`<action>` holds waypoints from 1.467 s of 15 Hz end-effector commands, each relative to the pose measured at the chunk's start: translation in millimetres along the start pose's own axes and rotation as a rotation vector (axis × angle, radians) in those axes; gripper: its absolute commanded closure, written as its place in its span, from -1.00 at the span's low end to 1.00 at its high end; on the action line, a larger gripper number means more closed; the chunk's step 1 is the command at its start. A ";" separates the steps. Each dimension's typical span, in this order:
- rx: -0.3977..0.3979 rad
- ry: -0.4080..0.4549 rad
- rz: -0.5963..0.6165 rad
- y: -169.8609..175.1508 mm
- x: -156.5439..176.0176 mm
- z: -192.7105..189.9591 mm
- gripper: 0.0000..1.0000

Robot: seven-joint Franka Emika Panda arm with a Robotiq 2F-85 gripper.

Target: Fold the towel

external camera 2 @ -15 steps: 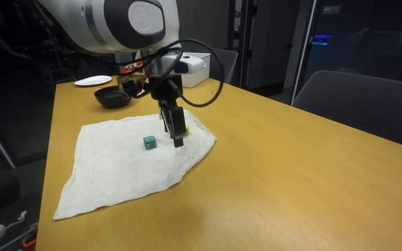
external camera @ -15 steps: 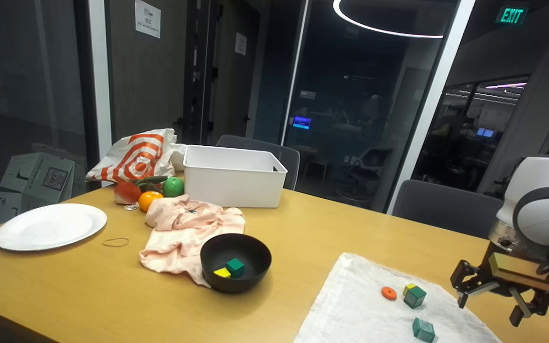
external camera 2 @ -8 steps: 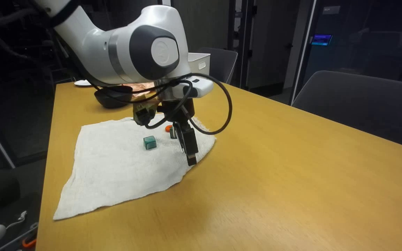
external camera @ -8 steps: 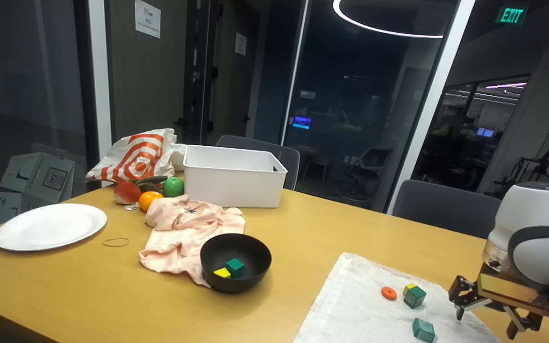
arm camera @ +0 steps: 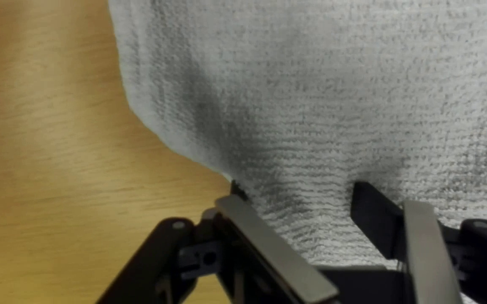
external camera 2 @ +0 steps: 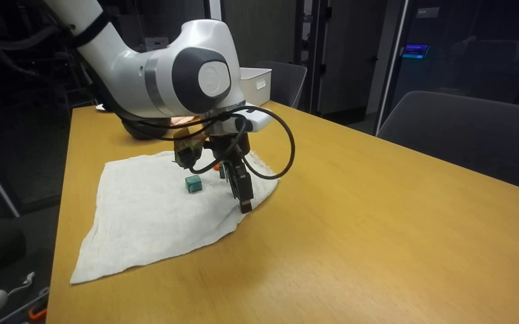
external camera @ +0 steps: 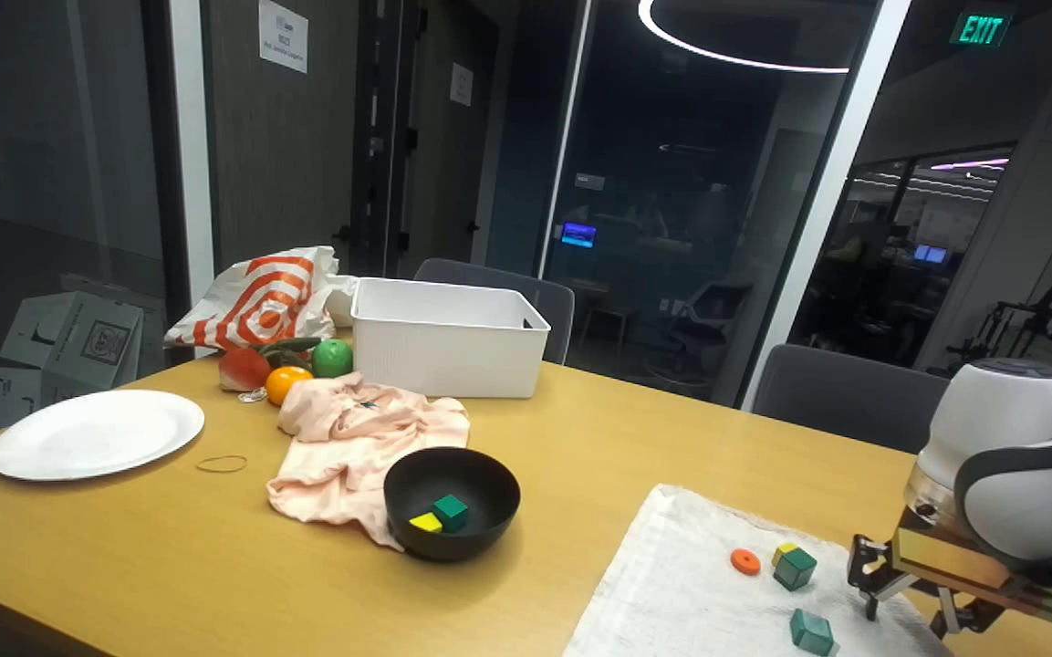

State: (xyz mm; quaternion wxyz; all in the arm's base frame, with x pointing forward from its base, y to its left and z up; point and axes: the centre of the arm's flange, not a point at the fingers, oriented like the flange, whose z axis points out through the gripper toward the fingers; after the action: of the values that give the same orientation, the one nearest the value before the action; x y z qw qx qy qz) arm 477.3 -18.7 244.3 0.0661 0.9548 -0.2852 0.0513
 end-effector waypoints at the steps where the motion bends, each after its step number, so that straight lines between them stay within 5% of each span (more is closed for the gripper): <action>1: 0.030 0.020 0.000 -14.5 0.9 -7.5 0.28; 5: 0.051 0.017 0.003 -22.5 -1.4 -14.0 0.87; 7: 0.059 0.017 0.003 -25.3 -2.7 -16.7 0.99; 11: 0.067 0.040 0.006 -30.5 -4.1 -32.0 0.88; 17: 0.103 0.194 -0.015 -34.7 -2.8 -96.1 0.88; 22: 0.333 0.217 -0.054 -50.9 -13.6 -153.2 0.89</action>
State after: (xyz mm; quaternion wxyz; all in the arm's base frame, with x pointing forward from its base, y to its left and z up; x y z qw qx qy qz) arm 496.0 37.4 356.1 0.0053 0.9489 -0.2625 0.1749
